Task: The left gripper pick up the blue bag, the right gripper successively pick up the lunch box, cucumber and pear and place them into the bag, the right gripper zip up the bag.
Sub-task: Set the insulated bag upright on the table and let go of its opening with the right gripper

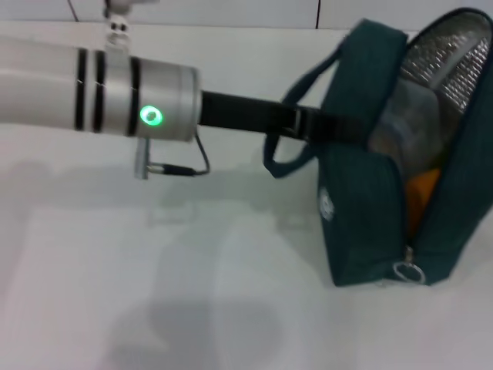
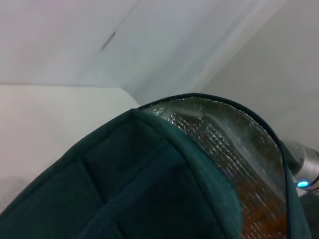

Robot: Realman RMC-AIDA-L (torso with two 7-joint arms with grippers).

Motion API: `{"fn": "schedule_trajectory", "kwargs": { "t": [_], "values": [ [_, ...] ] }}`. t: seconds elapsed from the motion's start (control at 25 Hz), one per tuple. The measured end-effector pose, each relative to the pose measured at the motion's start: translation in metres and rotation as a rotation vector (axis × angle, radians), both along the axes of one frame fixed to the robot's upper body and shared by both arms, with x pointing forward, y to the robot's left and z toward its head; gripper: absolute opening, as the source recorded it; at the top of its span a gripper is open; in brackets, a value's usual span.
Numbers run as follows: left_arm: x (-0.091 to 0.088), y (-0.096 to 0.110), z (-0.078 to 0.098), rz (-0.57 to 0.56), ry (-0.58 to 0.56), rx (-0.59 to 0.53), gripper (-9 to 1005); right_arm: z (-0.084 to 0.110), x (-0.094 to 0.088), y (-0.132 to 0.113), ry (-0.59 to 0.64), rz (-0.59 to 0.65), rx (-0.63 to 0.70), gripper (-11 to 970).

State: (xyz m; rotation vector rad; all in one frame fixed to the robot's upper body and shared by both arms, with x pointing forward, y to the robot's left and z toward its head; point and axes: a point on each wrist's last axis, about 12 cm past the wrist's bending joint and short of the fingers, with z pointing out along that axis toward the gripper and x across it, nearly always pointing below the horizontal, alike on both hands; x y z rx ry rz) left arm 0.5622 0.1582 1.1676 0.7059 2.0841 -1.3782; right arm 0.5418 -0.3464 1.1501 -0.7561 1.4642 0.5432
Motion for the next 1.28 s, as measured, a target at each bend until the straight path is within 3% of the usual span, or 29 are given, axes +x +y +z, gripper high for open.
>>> {"fn": "schedule_trajectory", "kwargs": {
  "t": [0.2, 0.48, 0.8, 1.28],
  "values": [
    [-0.003, -0.014, -0.009, 0.003, 0.018, 0.004, 43, -0.008, -0.002, -0.005, 0.052, -0.013, -0.031, 88],
    [-0.002, -0.014, -0.017, 0.024, 0.043, 0.0, 43, -0.015, 0.009, 0.001, 0.085, -0.015, -0.051, 100],
    [-0.003, -0.008, -0.025, 0.052, 0.069, -0.027, 43, 0.012, 0.007, 0.006, 0.016, 0.07, -0.001, 113],
    [-0.005, -0.003, -0.028, 0.072, 0.061, -0.061, 43, -0.015, 0.02, 0.005, 0.129, -0.007, -0.019, 132]
  ]
}}
